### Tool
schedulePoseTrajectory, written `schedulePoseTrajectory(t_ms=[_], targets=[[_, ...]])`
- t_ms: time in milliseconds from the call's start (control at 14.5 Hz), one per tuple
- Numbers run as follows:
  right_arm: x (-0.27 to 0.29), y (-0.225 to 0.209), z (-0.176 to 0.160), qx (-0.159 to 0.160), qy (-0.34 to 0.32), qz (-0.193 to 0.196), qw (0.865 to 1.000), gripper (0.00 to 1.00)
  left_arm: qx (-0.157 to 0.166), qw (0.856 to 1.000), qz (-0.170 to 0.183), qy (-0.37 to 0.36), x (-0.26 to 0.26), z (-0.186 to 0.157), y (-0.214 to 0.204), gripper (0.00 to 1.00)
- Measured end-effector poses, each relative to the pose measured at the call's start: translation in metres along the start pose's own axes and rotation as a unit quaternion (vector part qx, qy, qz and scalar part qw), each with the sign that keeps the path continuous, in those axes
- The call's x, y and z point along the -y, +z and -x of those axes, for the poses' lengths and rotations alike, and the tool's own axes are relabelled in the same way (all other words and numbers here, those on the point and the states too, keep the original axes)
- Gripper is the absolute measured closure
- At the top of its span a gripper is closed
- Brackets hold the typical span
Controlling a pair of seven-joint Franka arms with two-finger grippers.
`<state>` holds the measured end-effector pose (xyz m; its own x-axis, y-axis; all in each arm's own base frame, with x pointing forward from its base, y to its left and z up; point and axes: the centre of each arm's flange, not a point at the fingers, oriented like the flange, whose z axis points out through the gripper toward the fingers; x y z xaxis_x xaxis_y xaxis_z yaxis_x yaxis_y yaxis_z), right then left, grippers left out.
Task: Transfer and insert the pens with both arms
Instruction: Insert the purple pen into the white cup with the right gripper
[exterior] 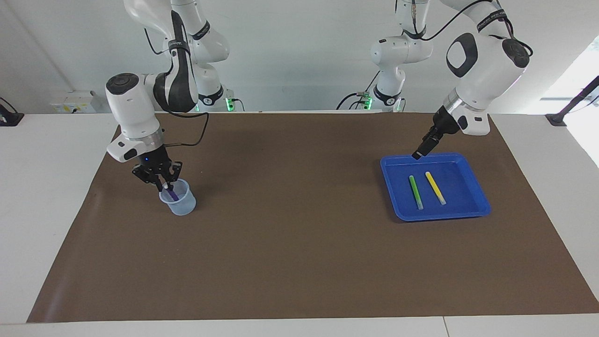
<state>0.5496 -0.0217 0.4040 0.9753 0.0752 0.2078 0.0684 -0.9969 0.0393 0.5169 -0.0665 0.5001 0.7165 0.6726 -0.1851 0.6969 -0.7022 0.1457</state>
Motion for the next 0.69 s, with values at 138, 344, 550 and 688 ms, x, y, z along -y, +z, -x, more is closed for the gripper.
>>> schedulePoseTrajectory(t_ms=[138,344,550,688], targets=[[0.000,-0.004,-0.003,-0.005,0.008,0.000,1.000,0.35,0.000,0.999,0.000,0.050,0.006,-0.007,-0.002,0.00],[-0.002,-0.022,-0.014,-0.002,0.011,0.001,1.000,0.03,0.001,0.991,-0.008,0.134,0.019,-0.020,0.002,0.00],[-0.006,-0.067,-0.034,0.015,0.031,0.000,0.999,0.00,-0.005,0.974,-0.036,0.224,0.045,-0.055,0.019,0.00],[-0.007,-0.099,-0.045,0.030,0.046,0.000,0.998,0.00,-0.018,0.965,-0.053,0.256,0.056,-0.075,0.042,0.00]])
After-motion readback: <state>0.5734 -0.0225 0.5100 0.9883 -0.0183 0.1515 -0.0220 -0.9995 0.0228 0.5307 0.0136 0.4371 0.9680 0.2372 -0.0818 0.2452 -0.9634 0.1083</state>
